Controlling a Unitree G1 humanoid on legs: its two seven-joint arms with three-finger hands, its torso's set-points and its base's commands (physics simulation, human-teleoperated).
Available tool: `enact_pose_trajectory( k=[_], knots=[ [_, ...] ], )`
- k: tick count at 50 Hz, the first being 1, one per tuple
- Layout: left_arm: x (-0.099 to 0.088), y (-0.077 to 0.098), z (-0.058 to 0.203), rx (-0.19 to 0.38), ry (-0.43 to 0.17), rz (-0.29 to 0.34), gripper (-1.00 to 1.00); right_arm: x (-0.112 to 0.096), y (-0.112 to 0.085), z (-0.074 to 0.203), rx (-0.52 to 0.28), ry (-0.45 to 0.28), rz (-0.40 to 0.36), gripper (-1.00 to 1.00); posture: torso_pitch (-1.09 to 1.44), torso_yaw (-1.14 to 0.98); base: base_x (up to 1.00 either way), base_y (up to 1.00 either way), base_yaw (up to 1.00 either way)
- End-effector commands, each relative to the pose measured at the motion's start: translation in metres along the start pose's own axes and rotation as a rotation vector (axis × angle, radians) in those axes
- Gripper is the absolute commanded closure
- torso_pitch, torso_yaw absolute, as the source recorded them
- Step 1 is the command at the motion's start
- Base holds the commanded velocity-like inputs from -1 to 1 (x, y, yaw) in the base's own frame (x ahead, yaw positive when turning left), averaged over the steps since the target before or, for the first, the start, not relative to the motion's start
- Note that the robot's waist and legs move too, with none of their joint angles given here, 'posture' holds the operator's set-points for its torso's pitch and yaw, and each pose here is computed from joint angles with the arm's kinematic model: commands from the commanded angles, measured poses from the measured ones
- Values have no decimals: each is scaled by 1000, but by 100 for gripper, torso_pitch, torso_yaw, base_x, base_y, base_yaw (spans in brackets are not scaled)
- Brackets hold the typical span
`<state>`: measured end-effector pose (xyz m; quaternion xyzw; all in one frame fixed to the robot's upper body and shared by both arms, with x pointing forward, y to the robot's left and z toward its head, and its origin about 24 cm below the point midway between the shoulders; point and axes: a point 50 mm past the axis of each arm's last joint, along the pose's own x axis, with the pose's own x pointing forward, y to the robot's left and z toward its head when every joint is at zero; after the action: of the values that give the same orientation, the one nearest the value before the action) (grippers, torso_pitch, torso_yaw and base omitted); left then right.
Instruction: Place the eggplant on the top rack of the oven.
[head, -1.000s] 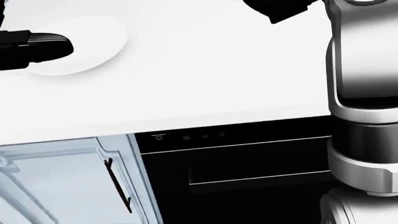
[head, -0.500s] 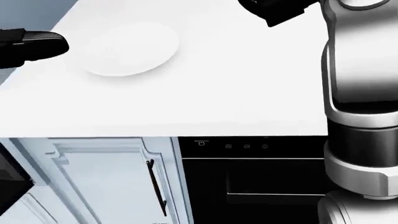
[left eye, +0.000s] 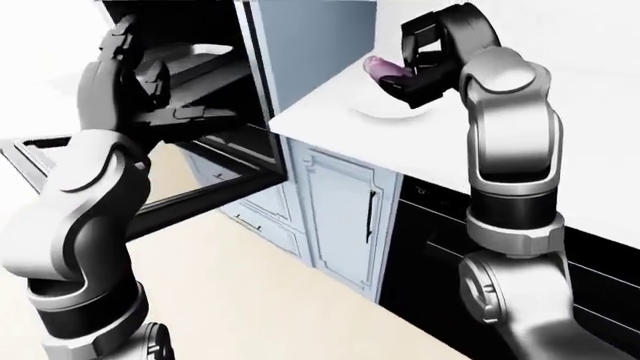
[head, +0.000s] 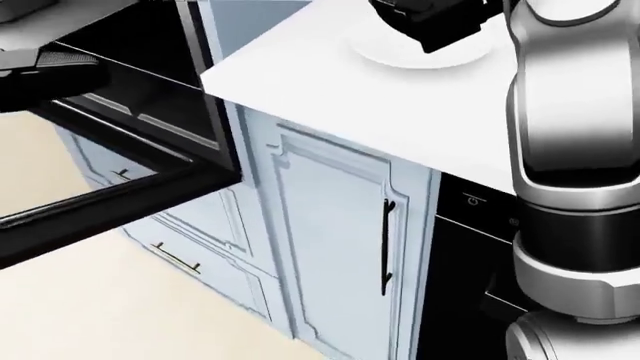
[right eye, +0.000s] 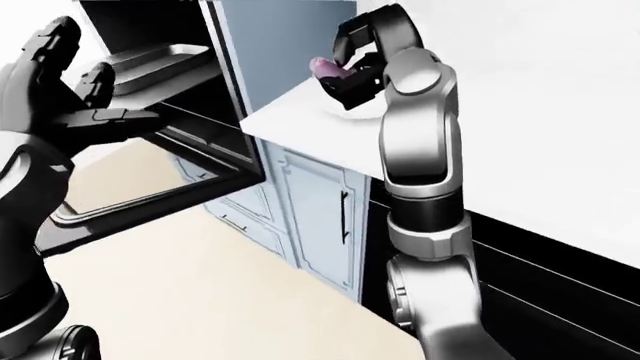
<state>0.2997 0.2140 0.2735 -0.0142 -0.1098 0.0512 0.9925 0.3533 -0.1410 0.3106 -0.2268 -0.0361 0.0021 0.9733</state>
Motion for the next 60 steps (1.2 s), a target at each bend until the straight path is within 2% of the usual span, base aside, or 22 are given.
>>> enact_pose_trajectory(
  k=[1, 19, 50, 60],
  knots=[
    [-2, -1, 17, 0, -85, 0, -100, -6, -9, 21, -11, -94, -37, 100, 0, 0, -23, 0, 100],
    [-1, 0, 18, -1, -84, 1, -100, -3, -4, 17, -9, -78, -17, 100, 0, 0, -16, 0, 100],
    [-1, 0, 15, -1, -83, -1, -100, -4, -3, 12, -7, -77, -8, 100, 0, 0, 25, 0, 100],
    [0, 0, 14, 0, -83, -1, -100, -3, -7, 14, 2, -83, -33, 100, 0, 0, 6, 0, 10]
  ],
)
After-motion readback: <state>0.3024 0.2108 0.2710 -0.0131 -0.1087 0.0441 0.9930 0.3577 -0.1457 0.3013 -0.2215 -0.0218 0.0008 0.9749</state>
